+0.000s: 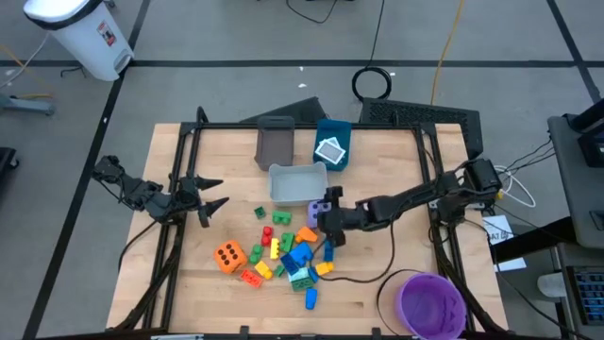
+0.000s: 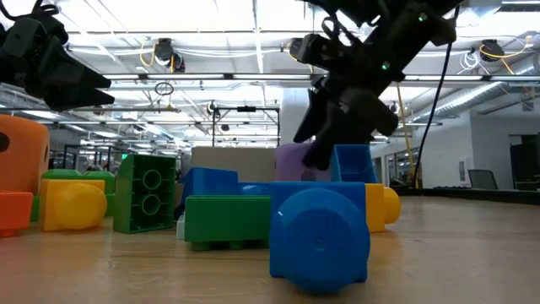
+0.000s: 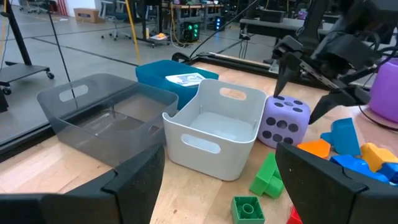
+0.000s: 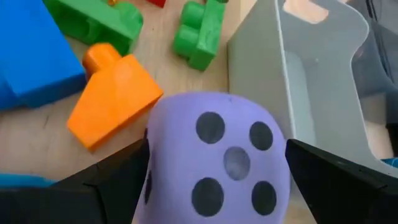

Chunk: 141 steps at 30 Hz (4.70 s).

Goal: Pick & Place Toys
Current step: Put the purple game dice into the gray bin

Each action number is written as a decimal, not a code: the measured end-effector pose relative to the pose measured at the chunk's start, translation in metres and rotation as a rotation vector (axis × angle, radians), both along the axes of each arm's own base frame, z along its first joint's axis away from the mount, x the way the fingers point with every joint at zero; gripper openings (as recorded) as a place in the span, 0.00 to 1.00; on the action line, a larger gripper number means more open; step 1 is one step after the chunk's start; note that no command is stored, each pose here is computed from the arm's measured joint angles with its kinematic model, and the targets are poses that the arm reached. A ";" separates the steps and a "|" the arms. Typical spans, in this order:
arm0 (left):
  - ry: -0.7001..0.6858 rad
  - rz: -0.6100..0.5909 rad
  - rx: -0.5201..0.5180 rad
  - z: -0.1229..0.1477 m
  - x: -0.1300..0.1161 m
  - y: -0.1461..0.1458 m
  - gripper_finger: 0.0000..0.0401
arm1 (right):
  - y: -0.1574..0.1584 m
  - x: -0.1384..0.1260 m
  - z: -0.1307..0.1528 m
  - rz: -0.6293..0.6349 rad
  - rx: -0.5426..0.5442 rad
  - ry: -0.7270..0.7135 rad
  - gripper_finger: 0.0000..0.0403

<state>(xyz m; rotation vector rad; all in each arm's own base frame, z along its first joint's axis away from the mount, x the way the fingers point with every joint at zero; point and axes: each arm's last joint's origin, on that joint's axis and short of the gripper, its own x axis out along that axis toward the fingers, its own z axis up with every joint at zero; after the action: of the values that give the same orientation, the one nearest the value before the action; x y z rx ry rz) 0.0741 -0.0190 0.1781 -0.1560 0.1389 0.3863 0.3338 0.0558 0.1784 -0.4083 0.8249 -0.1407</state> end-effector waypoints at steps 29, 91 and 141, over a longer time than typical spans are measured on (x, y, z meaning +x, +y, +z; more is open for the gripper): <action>0.000 0.000 0.000 0.000 0.000 0.000 0.77 | 0.005 -0.007 -0.018 -0.037 0.009 0.129 0.52; 0.000 0.000 0.000 0.000 0.000 0.000 0.77 | -0.016 -0.023 -0.048 0.185 -0.226 -0.011 0.74; 0.000 -0.001 0.000 0.000 0.000 0.000 0.77 | -0.086 -0.007 0.012 0.144 -0.138 -0.520 0.33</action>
<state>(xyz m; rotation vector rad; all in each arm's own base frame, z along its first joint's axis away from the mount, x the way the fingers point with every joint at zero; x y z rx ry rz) 0.0741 -0.0190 0.1781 -0.1560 0.1391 0.3858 0.3272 -0.0306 0.1902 -0.5308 0.2727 -0.1614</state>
